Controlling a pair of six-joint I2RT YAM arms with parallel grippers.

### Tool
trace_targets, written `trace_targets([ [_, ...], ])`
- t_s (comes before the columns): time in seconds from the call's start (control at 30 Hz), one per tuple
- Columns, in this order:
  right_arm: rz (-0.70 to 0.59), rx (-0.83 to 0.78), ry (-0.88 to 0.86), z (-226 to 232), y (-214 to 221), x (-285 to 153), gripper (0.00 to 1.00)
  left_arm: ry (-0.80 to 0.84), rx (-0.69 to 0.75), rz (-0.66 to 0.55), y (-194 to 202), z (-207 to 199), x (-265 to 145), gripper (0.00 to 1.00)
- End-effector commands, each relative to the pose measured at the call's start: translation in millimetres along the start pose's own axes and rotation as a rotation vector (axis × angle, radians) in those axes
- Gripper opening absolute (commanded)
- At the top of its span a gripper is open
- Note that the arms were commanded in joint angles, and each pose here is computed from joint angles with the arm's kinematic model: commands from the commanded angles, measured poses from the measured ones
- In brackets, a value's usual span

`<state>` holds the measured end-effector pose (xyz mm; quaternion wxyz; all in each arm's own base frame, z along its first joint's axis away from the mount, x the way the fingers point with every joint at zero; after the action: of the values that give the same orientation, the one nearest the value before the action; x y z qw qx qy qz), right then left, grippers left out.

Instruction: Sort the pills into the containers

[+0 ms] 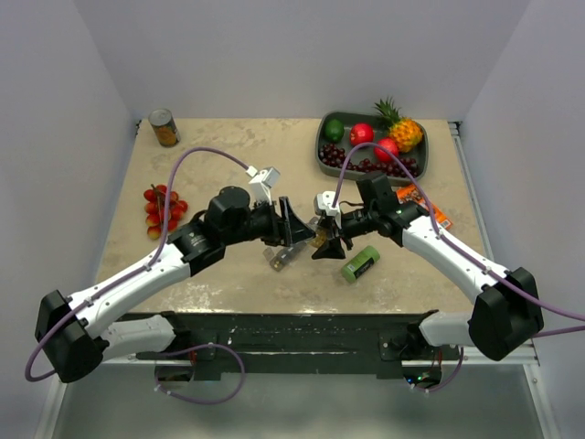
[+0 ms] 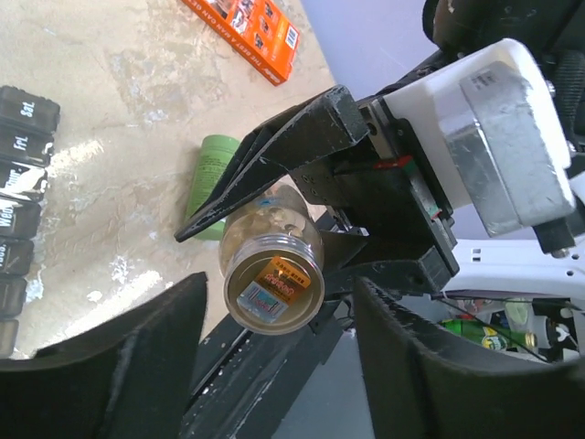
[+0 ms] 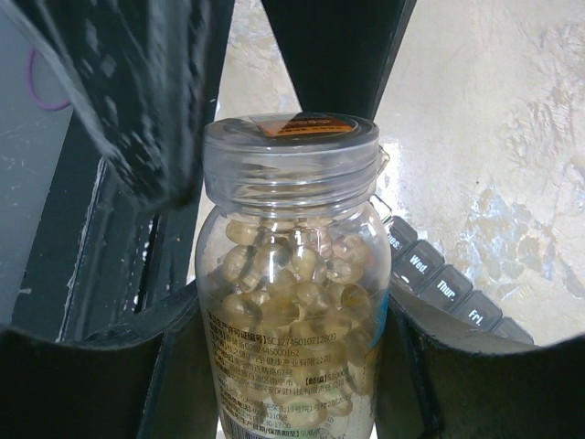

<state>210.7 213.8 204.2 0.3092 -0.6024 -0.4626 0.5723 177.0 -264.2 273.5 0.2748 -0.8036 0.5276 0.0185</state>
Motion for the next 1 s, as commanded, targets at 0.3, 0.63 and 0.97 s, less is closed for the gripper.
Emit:
trace_targets([
  [0.3, -0.040, -0.061, 0.028, -7.8, -18.3, -5.7, 0.02, 0.153, 0.357, 0.094, 0.9, -18.6, 3.8, 0.14],
  [0.63, -0.044, -0.062, 0.025, -7.2, -19.0, -5.9, 0.02, 0.383, 1.046, 0.176, 11.7, 2.6, 2.6, 0.52],
  [0.97, -0.044, -0.062, 0.024, -7.3, -18.7, -5.6, 0.02, 0.391, 0.787, -0.263, -13.2, -22.6, -31.6, 0.99],
])
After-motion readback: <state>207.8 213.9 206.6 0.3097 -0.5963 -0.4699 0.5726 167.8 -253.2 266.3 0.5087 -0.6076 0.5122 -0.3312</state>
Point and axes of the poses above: each gripper's point midway between its finger pads, its own x axis out along the fingers, its own z axis along the line the jaws close on, y = z × x, the point moved 6 cm from there along -x, back along the fingers, and after that the axes turned 13 degrees about -x, right-handed, at the moved point
